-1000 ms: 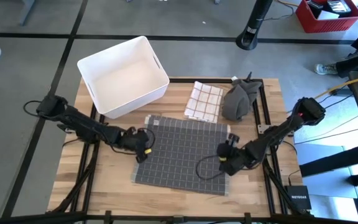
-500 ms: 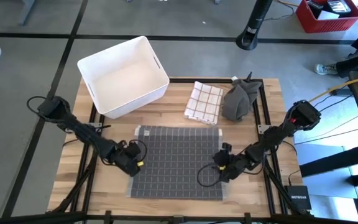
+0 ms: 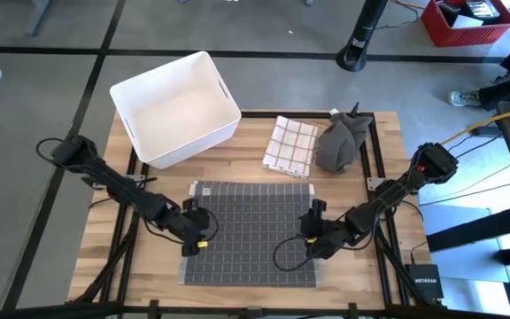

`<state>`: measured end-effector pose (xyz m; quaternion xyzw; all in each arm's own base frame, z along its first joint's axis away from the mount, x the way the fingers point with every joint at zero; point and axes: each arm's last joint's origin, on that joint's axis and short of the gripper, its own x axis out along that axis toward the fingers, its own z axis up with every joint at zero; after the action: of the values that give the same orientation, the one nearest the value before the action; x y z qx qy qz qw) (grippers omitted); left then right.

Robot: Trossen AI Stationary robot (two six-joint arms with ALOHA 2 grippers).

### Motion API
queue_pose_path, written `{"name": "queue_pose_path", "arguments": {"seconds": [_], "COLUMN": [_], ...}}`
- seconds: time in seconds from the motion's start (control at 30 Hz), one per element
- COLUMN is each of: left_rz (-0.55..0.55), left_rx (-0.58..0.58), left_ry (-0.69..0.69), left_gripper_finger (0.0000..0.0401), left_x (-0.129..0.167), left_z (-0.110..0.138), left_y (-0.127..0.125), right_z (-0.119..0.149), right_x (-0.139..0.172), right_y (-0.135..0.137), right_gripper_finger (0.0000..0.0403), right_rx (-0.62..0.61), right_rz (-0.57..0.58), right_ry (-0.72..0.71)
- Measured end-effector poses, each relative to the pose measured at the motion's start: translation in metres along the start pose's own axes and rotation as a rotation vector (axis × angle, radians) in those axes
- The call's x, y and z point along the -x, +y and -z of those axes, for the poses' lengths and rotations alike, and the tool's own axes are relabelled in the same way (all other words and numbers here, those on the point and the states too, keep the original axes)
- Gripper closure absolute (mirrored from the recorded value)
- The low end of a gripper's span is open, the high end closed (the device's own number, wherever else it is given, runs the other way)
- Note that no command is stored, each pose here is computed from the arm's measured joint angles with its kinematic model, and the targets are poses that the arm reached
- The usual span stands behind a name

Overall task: Fold towel
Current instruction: Fold the gray checkered towel

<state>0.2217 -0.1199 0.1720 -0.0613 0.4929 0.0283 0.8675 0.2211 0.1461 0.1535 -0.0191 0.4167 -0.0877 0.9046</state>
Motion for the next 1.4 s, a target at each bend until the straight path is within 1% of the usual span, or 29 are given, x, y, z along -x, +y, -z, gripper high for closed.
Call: {"name": "queue_pose_path", "arguments": {"seconds": [0.17,0.33,0.43,0.53,0.63,0.77,0.93,1.03,1.23,1.4], "left_rz": [-0.037,-0.071,-0.089,-0.093,-0.095,-0.096,-0.096,-0.097,-0.098,-0.099], "left_rx": [-0.121,-0.155,-0.142,-0.117,-0.108,-0.107,-0.107,-0.105,-0.104,-0.104], "left_ry": [0.097,0.169,0.192,0.187,0.188,0.190,0.192,0.196,0.199,0.202], "left_gripper_finger": [0.0228,0.0228,0.0228,0.0228,0.0228,0.0228,0.0228,0.0228,0.0229,0.0229], "left_x": [-0.019,-0.037,-0.044,-0.046,-0.046,-0.046,-0.046,-0.046,-0.047,-0.046], "left_z": [0.006,0.013,0.015,0.015,0.016,0.016,0.016,0.017,0.017,0.018], "left_y": [0.003,0.002,0.002,0.002,0.002,0.002,0.002,0.002,0.002,0.003], "right_z": [0.000,0.001,0.001,0.000,-0.007,-0.015,-0.004,0.003,0.009,0.022], "right_x": [0.000,0.000,0.000,0.001,0.007,0.016,0.009,0.001,-0.010,-0.015], "right_y": [0.000,0.000,0.000,0.002,0.005,0.006,-0.002,-0.011,-0.020,-0.025], "right_gripper_finger": [0.0119,0.0122,0.0122,0.0122,0.0122,0.0123,0.0123,0.0123,0.0123,0.0127], "right_rx": [-0.047,-0.050,-0.047,-0.042,-0.028,0.021,0.081,0.094,0.091,0.093], "right_rz": [-0.013,-0.012,-0.014,-0.045,-0.097,-0.113,-0.087,-0.086,-0.163,-0.159], "right_ry": [0.011,0.013,0.017,0.043,0.105,0.193,0.241,0.292,0.316,0.333]}}
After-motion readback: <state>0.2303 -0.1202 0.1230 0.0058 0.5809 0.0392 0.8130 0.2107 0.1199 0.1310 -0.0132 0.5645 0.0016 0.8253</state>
